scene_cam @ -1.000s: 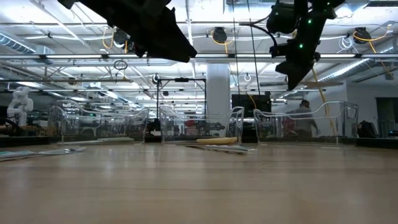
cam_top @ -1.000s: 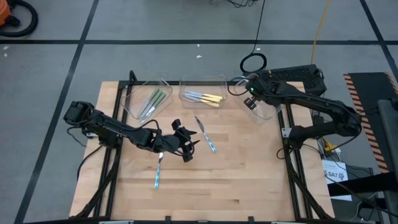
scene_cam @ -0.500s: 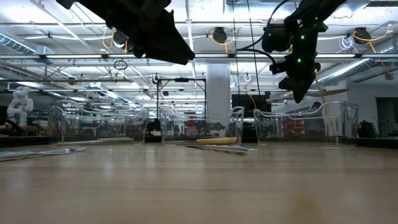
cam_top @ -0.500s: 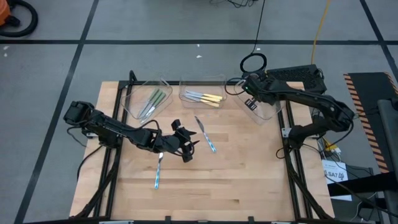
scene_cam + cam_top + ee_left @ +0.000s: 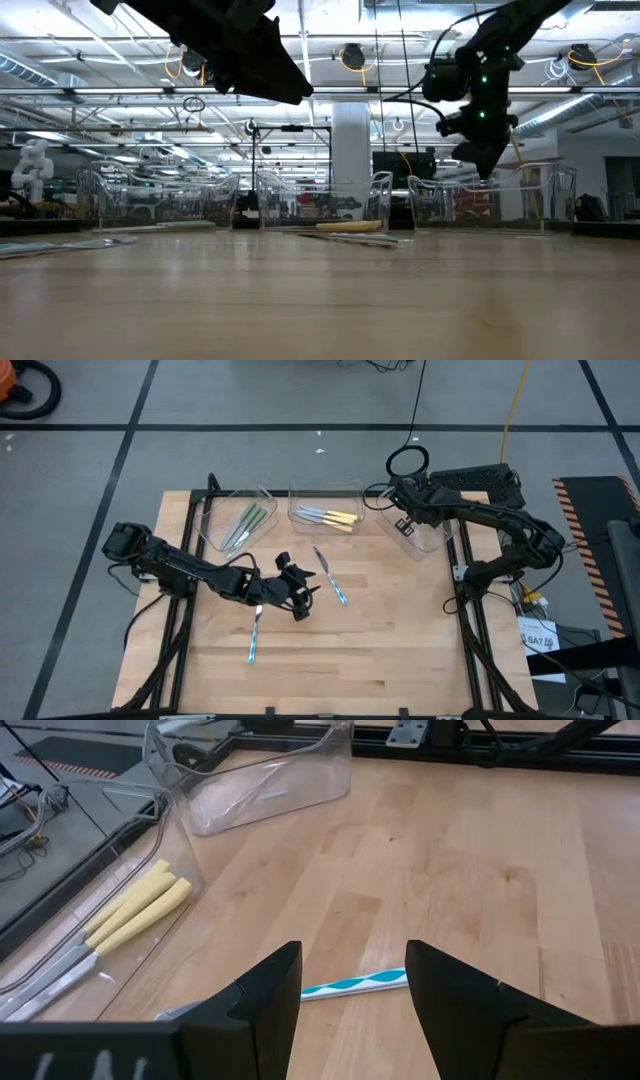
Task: Sort silverware by color (type)
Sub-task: Put the bottom right blue table knife into the right transparent bin
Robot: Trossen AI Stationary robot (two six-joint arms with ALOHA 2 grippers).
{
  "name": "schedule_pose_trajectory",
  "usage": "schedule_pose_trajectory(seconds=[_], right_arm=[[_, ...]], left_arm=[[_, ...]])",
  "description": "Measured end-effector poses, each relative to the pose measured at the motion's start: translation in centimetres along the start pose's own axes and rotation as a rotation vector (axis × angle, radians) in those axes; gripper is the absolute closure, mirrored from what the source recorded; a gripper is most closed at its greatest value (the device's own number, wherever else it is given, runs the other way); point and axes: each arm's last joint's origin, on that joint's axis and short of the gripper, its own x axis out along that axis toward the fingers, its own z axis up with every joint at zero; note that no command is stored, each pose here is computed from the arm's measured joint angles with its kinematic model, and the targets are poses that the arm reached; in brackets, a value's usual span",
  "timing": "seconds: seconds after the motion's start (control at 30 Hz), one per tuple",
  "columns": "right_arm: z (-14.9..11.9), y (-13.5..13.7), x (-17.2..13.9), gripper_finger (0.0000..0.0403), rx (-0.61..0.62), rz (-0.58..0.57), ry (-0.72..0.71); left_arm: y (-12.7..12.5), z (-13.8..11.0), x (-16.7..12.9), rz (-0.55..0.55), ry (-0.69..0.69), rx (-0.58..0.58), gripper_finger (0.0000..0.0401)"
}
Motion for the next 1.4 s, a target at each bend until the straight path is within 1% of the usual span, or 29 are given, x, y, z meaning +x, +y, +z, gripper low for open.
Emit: schedule_pose_trajectory(seconds=[0.2,0.37,0.7,0.87,1.27,1.4], right_arm=[[-0.8,0.2,2.0,0.0380,-0.031,-0.009,-0.023],[-1.1,0.2,2.6,0.0380,-0.017,-0.011,-0.021],[-2.0,1.1,4.1,0.0375,-0.017,-0.014,-0.074],[-2.3,1.3,4.4,0.0365,-0.015,-0.015,-0.081],[-2.7,1.5,4.6,0.0364,-0.020,-0.013,-0.069],[-2.8,1.5,4.6,0.0354,-0.020,-0.013,-0.057]], left_arm=[[0.0,0.0,0.0,0.000,0.000,0.000,0.0212],[0.0,0.0,0.0,0.000,0.000,0.000,0.0212],[0.0,0.0,0.0,0.001,-0.001,0.000,0.0212],[0.0,0.0,0.0,0.001,-0.001,0.002,0.0212],[0.0,0.0,0.0,0.001,-0.001,0.001,0.0212],[0.0,0.0,0.0,0.001,-0.001,0.001,0.0212]])
